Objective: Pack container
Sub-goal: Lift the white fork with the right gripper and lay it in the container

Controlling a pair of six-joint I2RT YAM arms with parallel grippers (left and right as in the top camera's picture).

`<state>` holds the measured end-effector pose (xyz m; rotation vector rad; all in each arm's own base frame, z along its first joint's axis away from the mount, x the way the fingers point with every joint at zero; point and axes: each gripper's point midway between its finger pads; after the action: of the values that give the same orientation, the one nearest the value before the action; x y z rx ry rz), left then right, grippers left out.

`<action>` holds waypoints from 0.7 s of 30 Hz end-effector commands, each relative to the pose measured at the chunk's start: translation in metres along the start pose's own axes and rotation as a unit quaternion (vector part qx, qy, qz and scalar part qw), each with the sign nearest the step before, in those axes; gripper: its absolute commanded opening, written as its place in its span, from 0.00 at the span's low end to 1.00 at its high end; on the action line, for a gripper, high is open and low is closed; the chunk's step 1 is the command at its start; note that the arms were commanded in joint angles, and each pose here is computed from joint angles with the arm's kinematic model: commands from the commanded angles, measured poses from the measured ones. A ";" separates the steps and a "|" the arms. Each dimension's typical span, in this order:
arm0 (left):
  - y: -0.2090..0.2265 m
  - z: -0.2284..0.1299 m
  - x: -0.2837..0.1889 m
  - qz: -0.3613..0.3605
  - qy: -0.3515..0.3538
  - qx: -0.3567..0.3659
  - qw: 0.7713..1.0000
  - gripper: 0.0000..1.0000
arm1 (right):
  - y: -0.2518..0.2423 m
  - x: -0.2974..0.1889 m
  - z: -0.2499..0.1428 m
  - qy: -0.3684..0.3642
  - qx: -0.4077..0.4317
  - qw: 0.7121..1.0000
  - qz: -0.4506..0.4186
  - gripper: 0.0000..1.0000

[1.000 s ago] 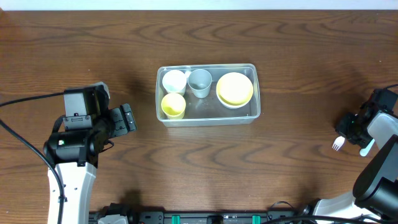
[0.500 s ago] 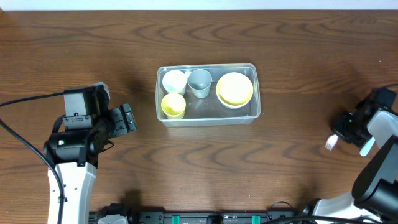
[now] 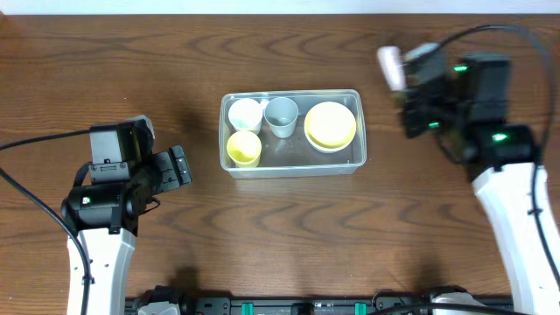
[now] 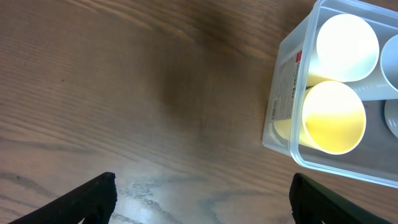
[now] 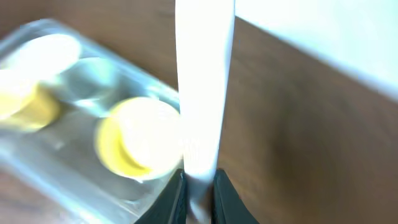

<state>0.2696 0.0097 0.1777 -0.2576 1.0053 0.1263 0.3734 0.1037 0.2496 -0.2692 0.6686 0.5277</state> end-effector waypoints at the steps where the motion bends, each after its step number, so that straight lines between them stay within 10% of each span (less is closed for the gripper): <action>1: 0.003 -0.005 0.004 0.007 0.007 0.001 1.000 0.89 | 0.064 0.015 0.009 -0.009 -0.187 0.980 0.074 0.01; 21: 0.003 -0.005 0.004 0.007 0.007 0.001 1.000 0.89 | 0.151 0.114 -0.067 0.102 -0.343 0.909 0.215 0.01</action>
<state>0.2695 0.0097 0.1777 -0.2576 1.0056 0.1264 0.3343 0.2415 0.1242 -0.8313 0.7297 1.1355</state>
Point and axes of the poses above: each gripper's point midway between its finger pads, its own x axis out along the fingers, its own y axis along the line the jaws close on, z = x × y
